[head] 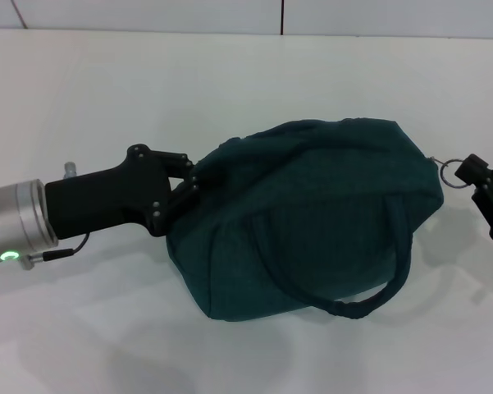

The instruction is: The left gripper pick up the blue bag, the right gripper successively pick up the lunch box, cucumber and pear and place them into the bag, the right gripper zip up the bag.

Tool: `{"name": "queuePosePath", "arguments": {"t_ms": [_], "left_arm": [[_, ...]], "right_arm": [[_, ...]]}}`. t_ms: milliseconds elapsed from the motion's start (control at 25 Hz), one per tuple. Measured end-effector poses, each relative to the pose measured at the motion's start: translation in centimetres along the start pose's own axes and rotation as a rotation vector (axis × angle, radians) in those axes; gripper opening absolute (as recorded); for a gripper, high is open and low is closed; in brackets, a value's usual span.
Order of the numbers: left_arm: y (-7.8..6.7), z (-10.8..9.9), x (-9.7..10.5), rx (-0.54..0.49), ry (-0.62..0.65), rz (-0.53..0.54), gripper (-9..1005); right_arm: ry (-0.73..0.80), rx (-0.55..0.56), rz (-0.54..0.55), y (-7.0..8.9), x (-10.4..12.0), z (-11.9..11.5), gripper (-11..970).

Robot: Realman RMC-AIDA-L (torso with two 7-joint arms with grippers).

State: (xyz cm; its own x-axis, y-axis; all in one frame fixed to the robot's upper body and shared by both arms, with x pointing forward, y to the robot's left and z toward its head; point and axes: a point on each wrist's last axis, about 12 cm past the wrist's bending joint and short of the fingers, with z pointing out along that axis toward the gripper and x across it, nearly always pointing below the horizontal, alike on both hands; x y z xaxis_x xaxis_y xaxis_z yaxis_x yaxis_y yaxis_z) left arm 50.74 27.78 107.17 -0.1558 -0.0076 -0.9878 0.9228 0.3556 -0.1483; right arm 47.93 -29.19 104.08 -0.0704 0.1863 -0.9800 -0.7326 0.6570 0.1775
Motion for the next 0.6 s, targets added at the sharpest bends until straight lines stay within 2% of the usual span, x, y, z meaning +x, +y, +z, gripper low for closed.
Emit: {"name": "queuePosePath", "arguments": {"t_ms": [600], "left_arm": [[0.24, 0.15, -0.22, -0.007, -0.005, 0.01, 55]], "right_arm": [[0.054, 0.047, -0.001, -0.55, 0.64, 0.21, 18]]}}
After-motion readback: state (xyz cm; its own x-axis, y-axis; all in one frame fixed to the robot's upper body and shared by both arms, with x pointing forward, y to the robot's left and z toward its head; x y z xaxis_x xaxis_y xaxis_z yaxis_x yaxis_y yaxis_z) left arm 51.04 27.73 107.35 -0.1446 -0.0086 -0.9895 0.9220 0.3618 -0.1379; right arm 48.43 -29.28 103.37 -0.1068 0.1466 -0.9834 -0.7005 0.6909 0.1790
